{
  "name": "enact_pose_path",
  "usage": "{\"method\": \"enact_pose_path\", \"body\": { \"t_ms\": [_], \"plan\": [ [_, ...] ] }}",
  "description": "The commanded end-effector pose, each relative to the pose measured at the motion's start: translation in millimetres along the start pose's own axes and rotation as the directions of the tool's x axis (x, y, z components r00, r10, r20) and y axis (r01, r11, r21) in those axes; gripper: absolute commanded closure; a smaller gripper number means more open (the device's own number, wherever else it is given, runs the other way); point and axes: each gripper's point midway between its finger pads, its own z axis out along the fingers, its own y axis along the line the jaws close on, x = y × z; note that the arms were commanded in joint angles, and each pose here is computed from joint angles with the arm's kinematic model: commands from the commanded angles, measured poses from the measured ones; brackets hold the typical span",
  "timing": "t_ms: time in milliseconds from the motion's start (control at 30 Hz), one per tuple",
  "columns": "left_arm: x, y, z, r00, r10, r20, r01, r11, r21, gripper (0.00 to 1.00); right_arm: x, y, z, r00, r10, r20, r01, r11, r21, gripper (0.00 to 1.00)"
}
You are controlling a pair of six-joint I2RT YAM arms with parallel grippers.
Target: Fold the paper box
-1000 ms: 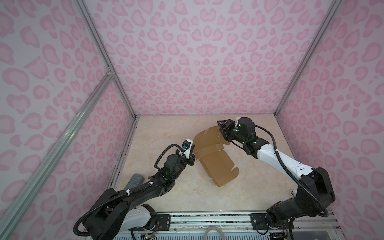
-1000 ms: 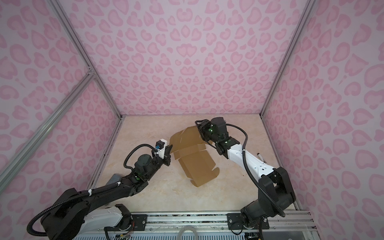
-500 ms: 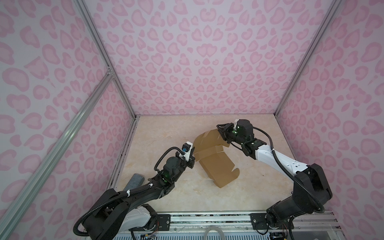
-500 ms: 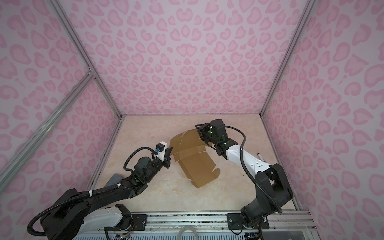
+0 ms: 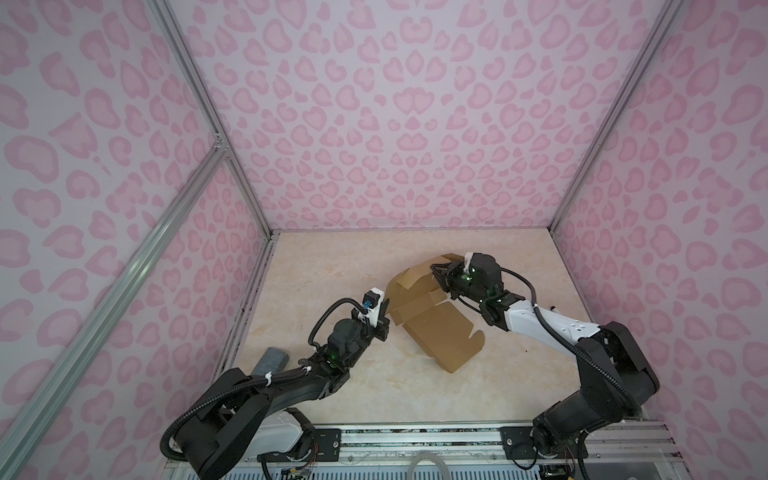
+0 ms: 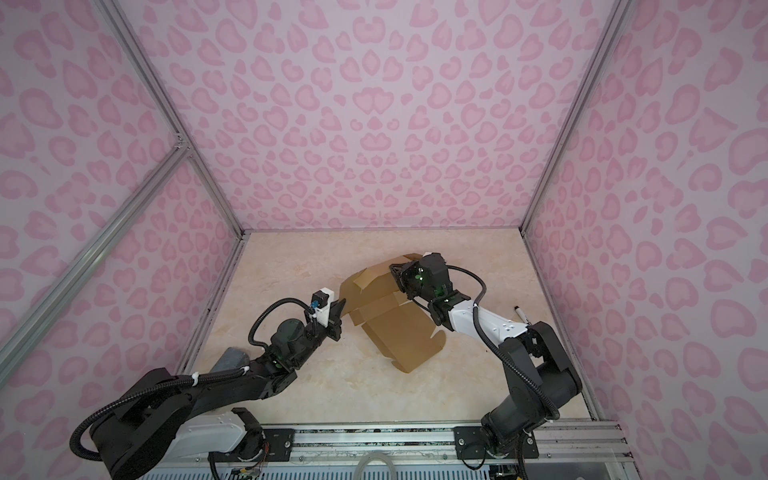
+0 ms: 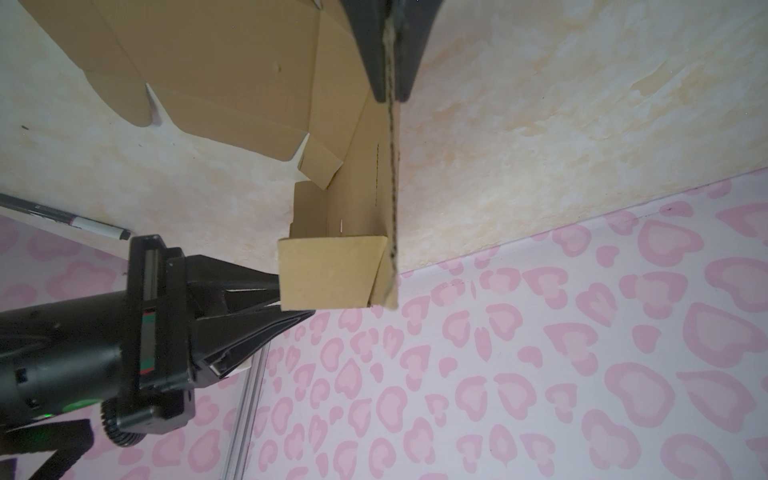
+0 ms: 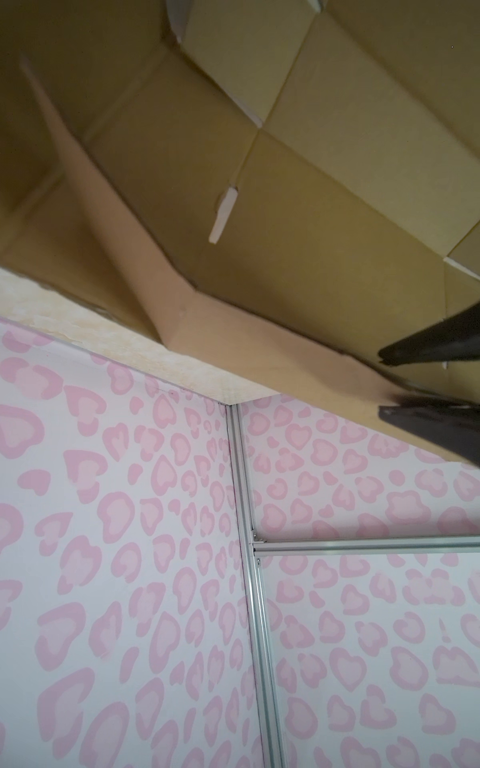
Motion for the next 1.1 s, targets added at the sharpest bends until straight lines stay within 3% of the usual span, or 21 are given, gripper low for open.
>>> {"method": "enact_pose_path", "body": {
  "t_ms": [0,300,533,667,800,1067],
  "plan": [
    [-17,-4,-2,0.996,-0.021,0.083,0.019,0.999,0.028,0.97,-5,2,0,0.999,-0.015,0.034,0.016,0.999,-0.031,0.80],
    [-12,-11,-5,0.996,-0.017,0.087,0.011,0.998,0.063,0.97,-11,19,-7,0.991,-0.059,0.116,0.074,0.989,-0.128,0.83],
    [-7,-10,-5,0.997,-0.011,0.079,0.007,0.999,0.052,0.97,-9,15,-9,0.989,-0.060,0.135,0.079,0.987,-0.140,0.94],
    [-8,-9,-5,0.997,-0.012,0.079,0.009,0.999,0.045,0.86,-11,11,-15,0.984,-0.065,0.165,0.089,0.986,-0.141,1.00],
    [-7,-6,-4,0.997,-0.020,0.074,0.018,0.999,0.028,0.73,-13,7,-19,0.980,-0.066,0.190,0.092,0.987,-0.134,1.00],
    [-31,-3,-21,0.982,-0.134,0.131,0.131,0.991,0.036,0.65,-18,-12,-31,0.964,-0.048,0.262,0.082,0.989,-0.120,1.00]
  ]
}}
